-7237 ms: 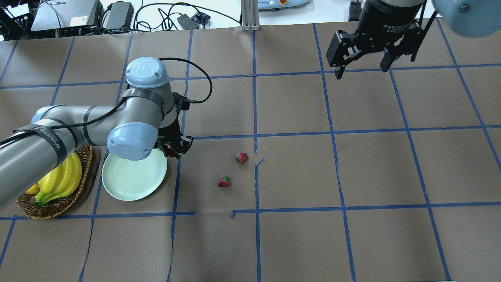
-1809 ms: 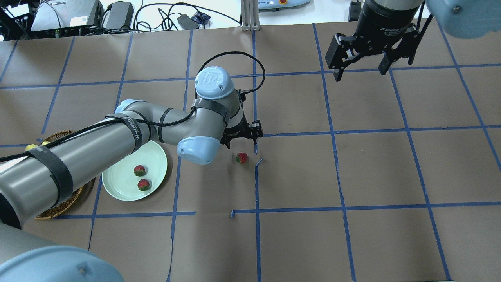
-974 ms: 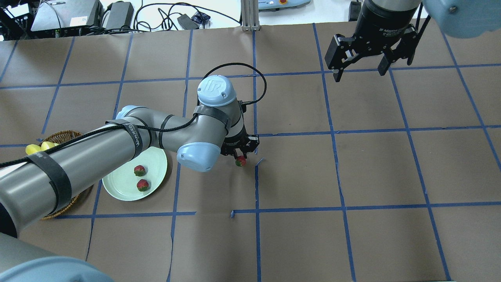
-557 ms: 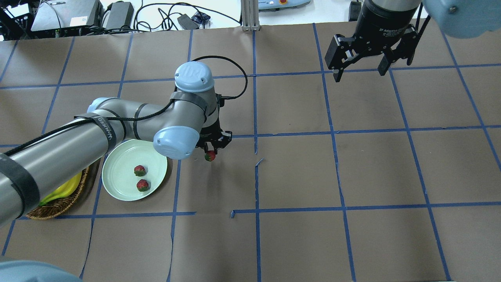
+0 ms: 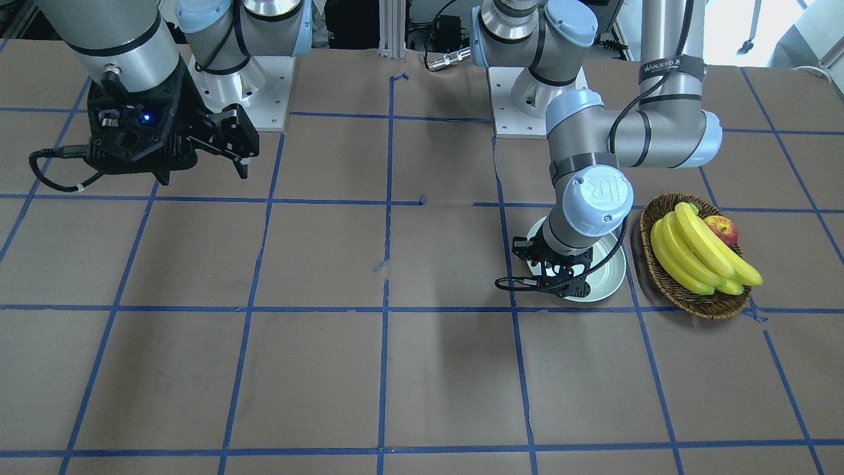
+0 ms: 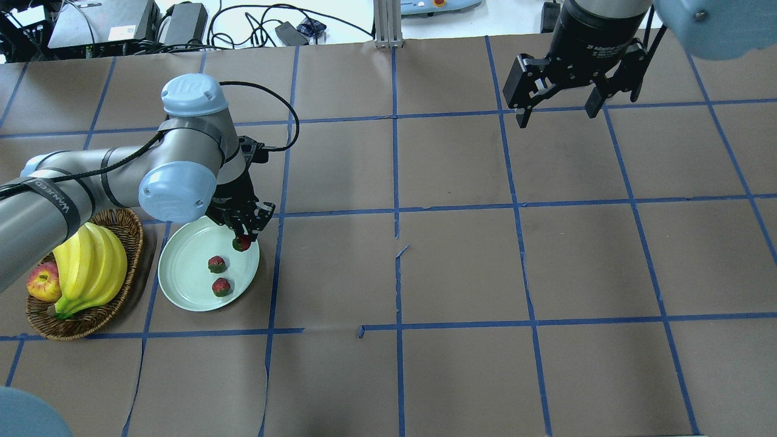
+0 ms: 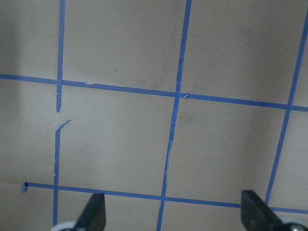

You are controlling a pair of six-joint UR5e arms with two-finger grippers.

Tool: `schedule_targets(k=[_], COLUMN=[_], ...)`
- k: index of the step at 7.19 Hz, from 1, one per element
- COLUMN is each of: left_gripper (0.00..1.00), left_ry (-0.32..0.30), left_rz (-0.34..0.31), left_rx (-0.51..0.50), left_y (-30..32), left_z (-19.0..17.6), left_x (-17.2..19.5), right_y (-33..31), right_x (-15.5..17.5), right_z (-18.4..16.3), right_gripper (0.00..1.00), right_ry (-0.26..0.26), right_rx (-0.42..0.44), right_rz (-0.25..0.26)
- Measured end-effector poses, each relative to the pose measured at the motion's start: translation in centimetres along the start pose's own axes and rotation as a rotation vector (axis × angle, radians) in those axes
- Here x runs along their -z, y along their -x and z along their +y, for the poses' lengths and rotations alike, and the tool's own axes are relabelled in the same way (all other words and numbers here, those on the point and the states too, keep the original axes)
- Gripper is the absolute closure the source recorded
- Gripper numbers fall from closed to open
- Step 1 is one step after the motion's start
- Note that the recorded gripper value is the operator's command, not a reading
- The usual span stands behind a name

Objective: Collect all strawberries into plate
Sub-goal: 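Lower the last strawberry onto the green plate and release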

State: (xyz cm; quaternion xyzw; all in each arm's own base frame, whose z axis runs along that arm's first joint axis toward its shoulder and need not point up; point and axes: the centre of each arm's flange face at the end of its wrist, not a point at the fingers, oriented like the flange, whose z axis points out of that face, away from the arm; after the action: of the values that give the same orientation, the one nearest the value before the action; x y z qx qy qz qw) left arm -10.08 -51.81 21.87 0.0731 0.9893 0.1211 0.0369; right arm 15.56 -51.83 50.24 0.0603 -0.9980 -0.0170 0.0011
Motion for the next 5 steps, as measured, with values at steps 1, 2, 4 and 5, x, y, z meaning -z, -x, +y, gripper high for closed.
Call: schedule_targets(k=[1, 2, 4, 5], left_gripper=[0.0, 0.0, 0.0, 0.0], left_ry=[0.021, 0.028, -0.001, -0.059], left_rz=[0.005, 0.007, 0.002, -0.008], left_rx=[0.002, 0.0, 0.007, 0.013], left_y=[0.4, 0.5, 0.6, 0.5], left_z=[0.6, 0.9, 1.0, 0.7], left_x=[-1.0, -1.6, -1.2, 0.3], right_y=[0.0, 0.0, 0.0, -0.1], right_x=[0.0, 0.1, 0.1, 0.1], right_z=[0.0, 0.0, 0.0, 0.0], right_gripper=[0.0, 0.0, 0.0, 0.0], right_ry=[-0.001, -0.002, -0.001, -0.001], right_rx=[0.0, 0.0, -0.001, -0.001], right_rz=[0.0, 0.0, 0.0, 0.001])
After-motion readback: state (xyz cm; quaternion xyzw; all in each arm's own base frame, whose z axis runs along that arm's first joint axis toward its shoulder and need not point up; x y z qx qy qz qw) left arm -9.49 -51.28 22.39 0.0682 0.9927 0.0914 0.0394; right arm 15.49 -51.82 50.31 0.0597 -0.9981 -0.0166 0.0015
